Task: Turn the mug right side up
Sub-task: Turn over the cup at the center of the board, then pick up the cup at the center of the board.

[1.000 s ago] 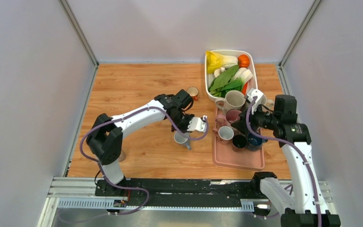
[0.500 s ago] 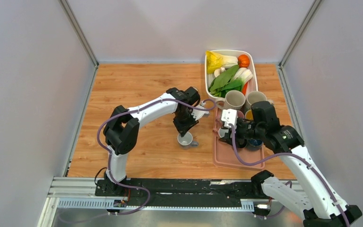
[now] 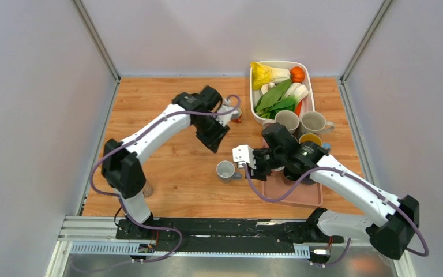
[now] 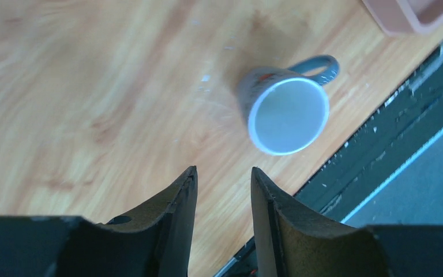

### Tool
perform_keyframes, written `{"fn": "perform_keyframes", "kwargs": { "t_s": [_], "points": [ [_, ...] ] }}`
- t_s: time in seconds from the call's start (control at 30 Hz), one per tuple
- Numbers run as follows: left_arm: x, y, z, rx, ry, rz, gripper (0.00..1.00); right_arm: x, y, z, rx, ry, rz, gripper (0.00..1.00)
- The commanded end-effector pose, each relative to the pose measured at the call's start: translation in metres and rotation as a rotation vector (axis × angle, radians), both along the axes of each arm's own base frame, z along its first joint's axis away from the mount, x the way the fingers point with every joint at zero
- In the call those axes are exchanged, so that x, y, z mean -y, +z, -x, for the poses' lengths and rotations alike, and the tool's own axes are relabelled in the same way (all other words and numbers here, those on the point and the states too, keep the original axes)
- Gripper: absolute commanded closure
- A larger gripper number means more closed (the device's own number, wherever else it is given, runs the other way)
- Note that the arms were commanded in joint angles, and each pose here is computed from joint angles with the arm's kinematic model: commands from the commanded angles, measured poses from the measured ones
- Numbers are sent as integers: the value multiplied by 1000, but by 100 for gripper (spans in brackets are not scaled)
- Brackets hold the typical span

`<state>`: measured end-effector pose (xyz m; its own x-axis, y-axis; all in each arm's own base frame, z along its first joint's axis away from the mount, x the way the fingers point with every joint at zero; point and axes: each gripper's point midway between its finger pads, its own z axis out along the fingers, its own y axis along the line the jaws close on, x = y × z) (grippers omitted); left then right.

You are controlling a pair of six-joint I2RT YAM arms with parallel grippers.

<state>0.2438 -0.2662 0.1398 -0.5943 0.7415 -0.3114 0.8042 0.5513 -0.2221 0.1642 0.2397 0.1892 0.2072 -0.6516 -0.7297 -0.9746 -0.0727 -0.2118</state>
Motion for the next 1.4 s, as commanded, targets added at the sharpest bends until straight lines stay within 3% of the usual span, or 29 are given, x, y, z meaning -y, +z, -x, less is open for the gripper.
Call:
{"fn": "perform_keyframes", "kwargs": {
  "t_s": [0.0,0.1,0.2,0.3,0.6,0.73,0.8,0.87,0.9,1.1,1.37],
  "points": [
    [-41,61,-36,135,214,128,53,-38,-7,-25,93,19,-19,47],
    [-76,94,-66,230,443,305,53,-59,-20,-30,161,36,22,47],
    [-110,104,-82,304,612,397,52,-70,-35,-23,157,93,62,48],
    [-125,115,-83,429,652,412,52,-80,-46,-22,116,103,77,51],
    [-135,105,-57,478,649,422,52,-92,-84,-28,16,82,162,66],
    [-136,101,-53,475,651,428,52,-90,-96,-25,-3,94,183,76],
    [-134,99,-52,469,653,436,52,-90,-97,-25,-6,95,185,86],
    [-134,97,-52,462,654,443,52,-88,-94,-26,4,85,189,99],
    [-133,96,-52,459,653,444,52,-85,-91,-27,12,82,196,100],
    [-129,95,-59,448,656,460,52,-50,-45,-18,45,139,249,100],
    [-119,90,-74,409,665,480,53,26,21,25,161,144,188,100]
  ]
}}
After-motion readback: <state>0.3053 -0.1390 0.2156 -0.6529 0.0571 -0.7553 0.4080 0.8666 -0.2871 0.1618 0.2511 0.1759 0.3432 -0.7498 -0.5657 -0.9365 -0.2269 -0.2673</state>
